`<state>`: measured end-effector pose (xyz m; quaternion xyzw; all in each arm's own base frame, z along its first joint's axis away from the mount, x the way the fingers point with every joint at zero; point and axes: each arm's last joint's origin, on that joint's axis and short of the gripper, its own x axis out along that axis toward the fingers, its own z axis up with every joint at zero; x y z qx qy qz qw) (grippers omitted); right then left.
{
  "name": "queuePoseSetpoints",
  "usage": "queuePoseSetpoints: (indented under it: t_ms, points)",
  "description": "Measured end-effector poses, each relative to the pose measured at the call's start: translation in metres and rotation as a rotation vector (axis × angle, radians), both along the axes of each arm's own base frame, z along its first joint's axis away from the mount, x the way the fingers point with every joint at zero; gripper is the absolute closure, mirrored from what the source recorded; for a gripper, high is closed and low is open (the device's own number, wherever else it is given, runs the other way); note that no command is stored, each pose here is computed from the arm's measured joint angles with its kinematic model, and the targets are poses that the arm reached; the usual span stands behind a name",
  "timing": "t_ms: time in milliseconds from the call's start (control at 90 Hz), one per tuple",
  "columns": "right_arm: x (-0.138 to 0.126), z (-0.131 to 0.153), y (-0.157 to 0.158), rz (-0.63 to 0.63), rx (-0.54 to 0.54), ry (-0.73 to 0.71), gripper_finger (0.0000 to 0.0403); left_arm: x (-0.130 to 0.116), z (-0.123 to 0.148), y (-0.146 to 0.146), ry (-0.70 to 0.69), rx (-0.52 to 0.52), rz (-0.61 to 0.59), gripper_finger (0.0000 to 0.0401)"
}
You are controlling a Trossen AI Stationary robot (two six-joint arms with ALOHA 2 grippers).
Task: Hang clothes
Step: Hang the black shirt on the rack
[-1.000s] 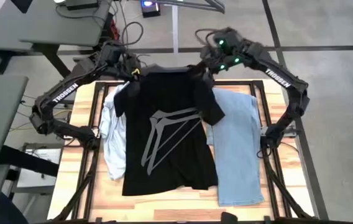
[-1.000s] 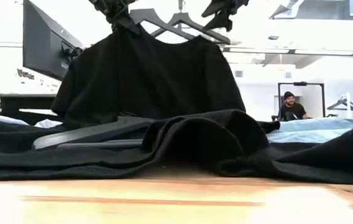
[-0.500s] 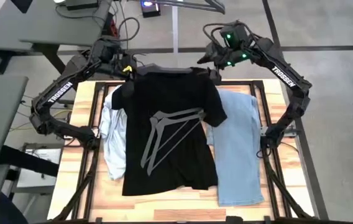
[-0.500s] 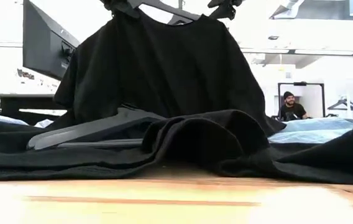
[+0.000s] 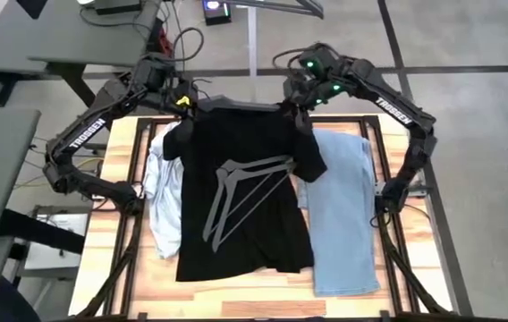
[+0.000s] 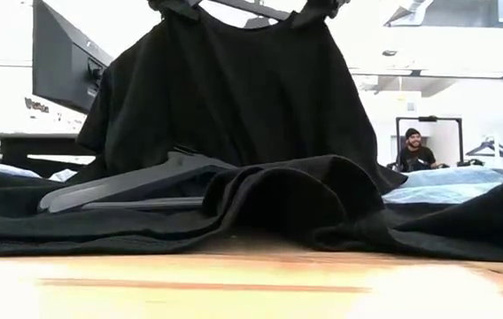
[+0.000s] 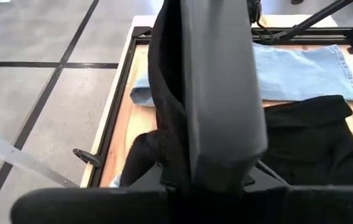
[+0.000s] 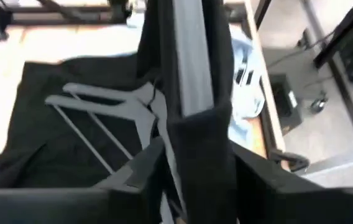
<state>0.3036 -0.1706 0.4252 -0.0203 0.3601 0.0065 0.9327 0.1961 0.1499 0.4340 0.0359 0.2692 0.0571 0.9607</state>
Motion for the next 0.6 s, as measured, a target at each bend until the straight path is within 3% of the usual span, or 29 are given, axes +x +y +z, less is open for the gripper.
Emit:
queuePoseSetpoints:
  t_ms: [89, 167, 600]
  points:
    - [0.007, 0.001, 0.003, 0.012, -0.02, -0.032, 0.0378, 0.0, 0.0, -0.001, 0.0, 0.002, -0.006, 0.0377]
    - [0.01, 0.003, 0.006, 0.022, -0.03, -0.049, 0.038, 0.001, 0.001, -0.001, 0.0, 0.007, -0.007, 0.0377]
    - [0.046, -0.011, 0.019, 0.023, 0.011, -0.09, 0.0253, 0.017, -0.01, 0.002, 0.037, -0.016, -0.033, 0.0377]
